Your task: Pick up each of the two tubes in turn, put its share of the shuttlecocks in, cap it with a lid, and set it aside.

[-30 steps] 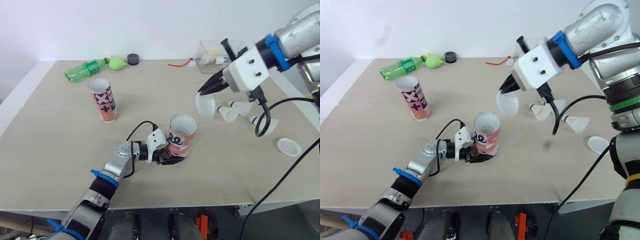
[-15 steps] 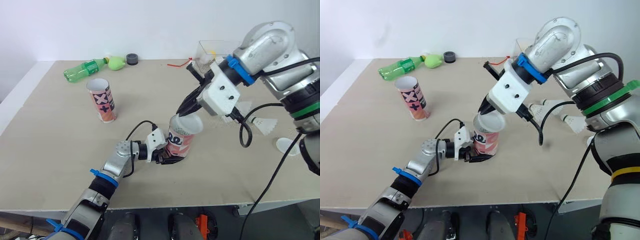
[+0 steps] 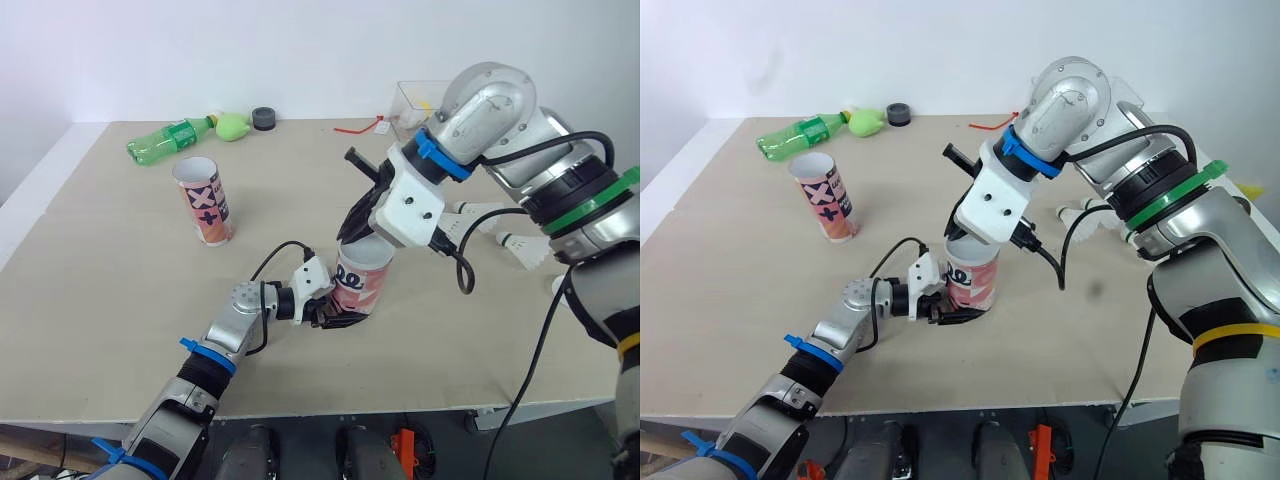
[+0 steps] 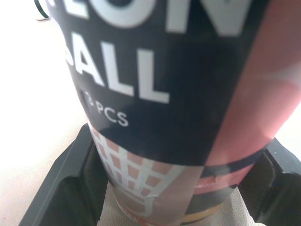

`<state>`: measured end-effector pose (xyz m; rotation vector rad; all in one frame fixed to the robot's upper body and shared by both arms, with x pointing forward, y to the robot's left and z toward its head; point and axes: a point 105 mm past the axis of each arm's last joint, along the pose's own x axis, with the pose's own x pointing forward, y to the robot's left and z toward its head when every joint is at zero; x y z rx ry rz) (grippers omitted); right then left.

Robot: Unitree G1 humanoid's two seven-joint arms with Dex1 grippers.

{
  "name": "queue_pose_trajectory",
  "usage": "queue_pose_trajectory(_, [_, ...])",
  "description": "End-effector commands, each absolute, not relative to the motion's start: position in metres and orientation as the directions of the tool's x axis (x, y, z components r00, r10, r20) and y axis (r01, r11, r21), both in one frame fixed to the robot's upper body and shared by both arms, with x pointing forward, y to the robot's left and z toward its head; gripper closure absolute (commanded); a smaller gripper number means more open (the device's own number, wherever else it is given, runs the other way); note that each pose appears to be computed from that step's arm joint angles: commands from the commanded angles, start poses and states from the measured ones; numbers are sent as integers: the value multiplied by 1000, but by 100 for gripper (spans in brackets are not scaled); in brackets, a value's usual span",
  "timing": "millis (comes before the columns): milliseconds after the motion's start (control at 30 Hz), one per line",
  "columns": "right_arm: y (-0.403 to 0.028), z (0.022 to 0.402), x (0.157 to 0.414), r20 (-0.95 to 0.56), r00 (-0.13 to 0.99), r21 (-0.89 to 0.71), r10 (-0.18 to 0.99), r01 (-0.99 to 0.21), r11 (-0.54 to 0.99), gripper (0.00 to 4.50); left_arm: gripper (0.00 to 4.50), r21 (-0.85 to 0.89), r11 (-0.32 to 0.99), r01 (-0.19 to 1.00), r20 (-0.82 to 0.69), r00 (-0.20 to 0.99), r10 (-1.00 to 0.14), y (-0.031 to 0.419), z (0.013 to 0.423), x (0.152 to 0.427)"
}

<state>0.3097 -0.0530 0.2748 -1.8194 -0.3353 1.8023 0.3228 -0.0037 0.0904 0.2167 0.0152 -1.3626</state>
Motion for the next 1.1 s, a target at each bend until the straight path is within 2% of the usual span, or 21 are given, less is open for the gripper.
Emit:
queue_pose_trajectory(33, [-54, 274, 307, -856, 61, -515, 513, -177, -839, 445, 140, 127, 204, 971, -171, 224, -959, 0, 81, 323])
queue_pose_trajectory(1100, [-73, 269, 317, -886, 149, -459, 438, -160, -874, 445, 140, 99, 203, 974, -175, 218, -960, 0, 79, 322])
